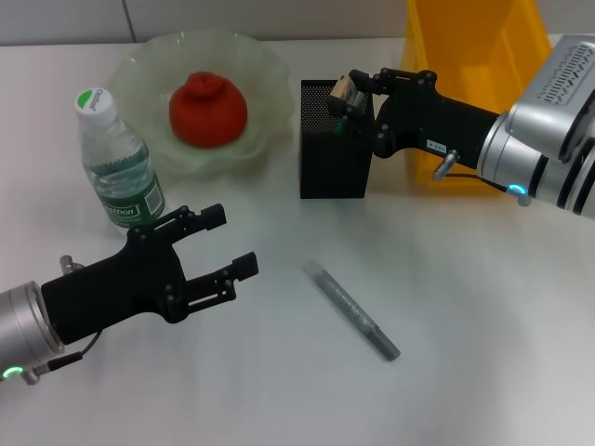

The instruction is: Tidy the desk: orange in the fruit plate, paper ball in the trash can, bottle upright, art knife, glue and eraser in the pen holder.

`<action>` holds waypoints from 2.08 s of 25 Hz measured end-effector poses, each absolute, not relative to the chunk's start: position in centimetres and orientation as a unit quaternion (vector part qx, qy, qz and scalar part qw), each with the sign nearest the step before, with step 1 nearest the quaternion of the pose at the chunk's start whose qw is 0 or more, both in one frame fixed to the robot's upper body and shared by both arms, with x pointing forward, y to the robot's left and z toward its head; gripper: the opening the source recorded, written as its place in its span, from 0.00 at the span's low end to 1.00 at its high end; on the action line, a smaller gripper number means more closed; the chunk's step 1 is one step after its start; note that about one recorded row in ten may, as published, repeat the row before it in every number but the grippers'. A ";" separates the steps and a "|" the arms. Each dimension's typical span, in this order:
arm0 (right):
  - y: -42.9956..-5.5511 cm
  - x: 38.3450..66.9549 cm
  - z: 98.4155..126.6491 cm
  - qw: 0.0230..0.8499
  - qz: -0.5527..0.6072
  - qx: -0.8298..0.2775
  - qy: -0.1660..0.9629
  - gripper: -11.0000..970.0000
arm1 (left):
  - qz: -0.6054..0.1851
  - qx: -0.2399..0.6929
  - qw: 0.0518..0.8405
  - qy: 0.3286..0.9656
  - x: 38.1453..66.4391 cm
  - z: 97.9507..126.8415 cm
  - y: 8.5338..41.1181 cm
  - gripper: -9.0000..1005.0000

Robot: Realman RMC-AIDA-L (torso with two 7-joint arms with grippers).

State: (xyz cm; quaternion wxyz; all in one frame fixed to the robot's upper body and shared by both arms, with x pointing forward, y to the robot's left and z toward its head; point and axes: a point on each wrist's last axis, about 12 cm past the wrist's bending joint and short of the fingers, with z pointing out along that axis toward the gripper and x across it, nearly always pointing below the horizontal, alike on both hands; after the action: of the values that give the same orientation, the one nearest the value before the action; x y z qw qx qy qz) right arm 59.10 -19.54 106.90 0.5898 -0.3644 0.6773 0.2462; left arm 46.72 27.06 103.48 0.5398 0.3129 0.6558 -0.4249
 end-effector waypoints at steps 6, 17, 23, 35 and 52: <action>-19.5 59.2 107.0 0.590 0.246 -0.363 0.677 0.49 | -0.423 0.314 0.540 0.656 46.8 103.5 27.1 0.80; -19.1 59.4 107.2 0.588 0.247 -0.376 0.672 0.51 | -0.422 0.311 0.543 0.655 46.9 103.6 27.1 0.80; -19.1 59.4 107.2 0.589 0.248 -0.374 0.672 0.52 | -0.422 0.312 0.544 0.655 46.9 103.6 27.2 0.80; -19.3 58.9 110.1 0.593 0.311 -0.345 0.657 0.51 | -0.421 0.312 0.545 0.655 47.0 103.7 27.3 0.80; -14.0 58.1 124.4 0.254 0.257 -0.452 0.816 0.51 | -0.416 0.303 0.553 0.655 46.7 103.7 27.7 0.80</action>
State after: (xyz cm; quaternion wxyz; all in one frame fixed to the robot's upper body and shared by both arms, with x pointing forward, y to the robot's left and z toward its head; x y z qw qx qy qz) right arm 58.13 -13.98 124.41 0.2535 -0.4522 0.8158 0.2566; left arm 46.69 27.74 103.66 0.5526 0.3032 0.6555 -0.4160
